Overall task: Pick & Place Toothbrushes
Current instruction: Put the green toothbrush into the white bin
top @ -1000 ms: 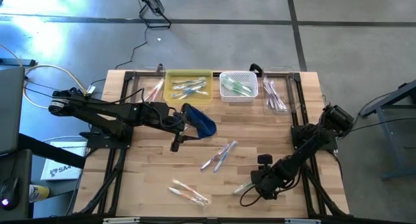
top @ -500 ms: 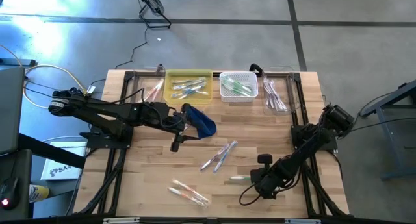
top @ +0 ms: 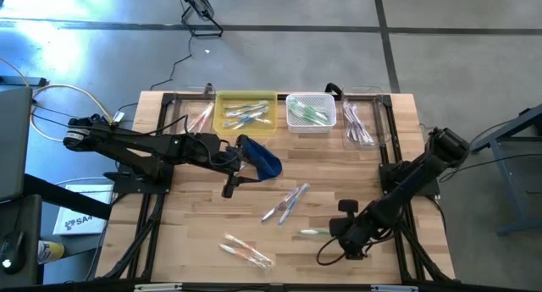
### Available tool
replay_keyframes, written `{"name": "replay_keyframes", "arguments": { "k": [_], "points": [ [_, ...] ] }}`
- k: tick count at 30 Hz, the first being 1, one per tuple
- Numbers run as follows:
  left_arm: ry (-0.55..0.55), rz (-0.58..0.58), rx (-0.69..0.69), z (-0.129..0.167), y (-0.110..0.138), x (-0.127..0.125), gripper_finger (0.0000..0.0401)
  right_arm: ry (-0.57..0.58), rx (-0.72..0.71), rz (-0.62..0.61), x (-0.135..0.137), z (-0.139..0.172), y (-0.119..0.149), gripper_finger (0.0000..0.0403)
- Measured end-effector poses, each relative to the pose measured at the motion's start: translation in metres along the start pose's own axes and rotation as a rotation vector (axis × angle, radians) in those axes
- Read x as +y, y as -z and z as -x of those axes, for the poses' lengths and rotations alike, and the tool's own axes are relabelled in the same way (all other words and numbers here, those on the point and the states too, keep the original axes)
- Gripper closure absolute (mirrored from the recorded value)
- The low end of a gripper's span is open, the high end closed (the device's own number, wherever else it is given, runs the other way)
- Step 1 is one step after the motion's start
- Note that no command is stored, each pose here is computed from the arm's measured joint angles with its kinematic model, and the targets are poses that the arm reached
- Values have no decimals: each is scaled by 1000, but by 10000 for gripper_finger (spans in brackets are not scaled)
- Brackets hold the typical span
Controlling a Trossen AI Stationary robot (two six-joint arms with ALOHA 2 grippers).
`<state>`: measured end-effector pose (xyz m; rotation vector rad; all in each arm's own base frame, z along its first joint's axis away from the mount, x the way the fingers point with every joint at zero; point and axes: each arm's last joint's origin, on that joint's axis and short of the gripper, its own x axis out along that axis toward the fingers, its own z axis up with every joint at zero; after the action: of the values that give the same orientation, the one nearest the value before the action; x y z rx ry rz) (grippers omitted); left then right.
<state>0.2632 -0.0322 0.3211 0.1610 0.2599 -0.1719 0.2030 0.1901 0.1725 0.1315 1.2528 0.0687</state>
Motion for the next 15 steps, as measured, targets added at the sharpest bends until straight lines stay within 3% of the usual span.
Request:
{"name": "replay_keyframes", "arguments": {
  "k": [15],
  "points": [
    [0, 0, 0, 0, 0, 0, 203, 87, -284, -144, -34, 67, -9, 398]
  ]
}}
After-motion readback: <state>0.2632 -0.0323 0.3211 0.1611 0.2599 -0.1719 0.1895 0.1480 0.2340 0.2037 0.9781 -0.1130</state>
